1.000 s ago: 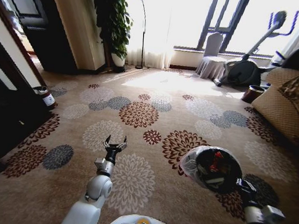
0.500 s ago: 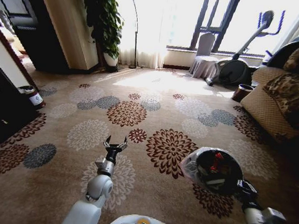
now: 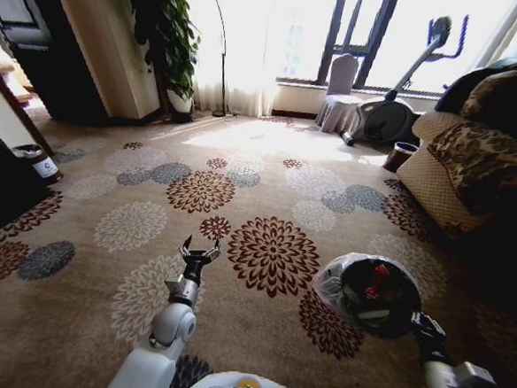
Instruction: Pick up the trash from the ground and place it into the trash bin.
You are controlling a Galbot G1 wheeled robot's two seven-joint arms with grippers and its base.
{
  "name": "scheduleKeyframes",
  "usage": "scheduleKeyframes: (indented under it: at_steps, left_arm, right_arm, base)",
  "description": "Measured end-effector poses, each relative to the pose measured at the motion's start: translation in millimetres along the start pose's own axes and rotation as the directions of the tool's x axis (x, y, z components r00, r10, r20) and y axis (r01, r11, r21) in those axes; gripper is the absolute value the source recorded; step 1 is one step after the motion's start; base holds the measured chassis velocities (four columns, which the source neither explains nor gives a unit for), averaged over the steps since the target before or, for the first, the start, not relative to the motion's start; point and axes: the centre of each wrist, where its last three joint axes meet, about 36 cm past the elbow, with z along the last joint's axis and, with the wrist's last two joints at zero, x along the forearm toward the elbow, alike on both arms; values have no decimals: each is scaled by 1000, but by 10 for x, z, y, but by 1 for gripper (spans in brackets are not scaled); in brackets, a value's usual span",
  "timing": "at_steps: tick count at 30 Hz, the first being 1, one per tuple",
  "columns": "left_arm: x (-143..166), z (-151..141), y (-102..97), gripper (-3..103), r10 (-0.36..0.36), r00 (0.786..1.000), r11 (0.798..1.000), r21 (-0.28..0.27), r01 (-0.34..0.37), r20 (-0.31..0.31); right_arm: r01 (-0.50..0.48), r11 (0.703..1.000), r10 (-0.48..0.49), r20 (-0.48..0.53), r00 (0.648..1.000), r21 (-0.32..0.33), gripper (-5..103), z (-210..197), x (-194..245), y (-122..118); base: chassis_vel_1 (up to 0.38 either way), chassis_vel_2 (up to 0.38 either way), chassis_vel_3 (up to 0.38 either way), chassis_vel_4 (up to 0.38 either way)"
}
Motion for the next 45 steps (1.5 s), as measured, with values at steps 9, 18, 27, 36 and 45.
scheduleKeyframes:
  at_steps: [9,18,27,36,45]
  left_arm:
    - [1,1,-5,100,0,1000,1000,2,0,-1]
    - [2,2,-6,100,0,1000,1000,2,0,-2]
    - [3,3,-8,100,0,1000,1000,2,0,-2]
    - [0,1,-6,100,0,1000,1000,2,0,-1]
    - [1,2,-7,100,0,1000,1000,2,0,-2]
  right_arm:
    - [-2,1000,2,0,1000,1,1,4,-4,-9]
    - [-2,1000,2,1,1000,1,1,3,-6,-10]
    - [-4,1000,4,0,1000,1,1,3,-4,-14]
    - [-3,1000,3,2,1000,1,1,1,-9,-11]
    - [-3,1000,3,1,1000,1,1,2,-7,-12]
  base:
    - [97,-420,-102,413]
    - [198,-511,-189,498]
    - [169,-330,-184,306]
    - [6,63,12,-41]
    - [0,0,0,0]
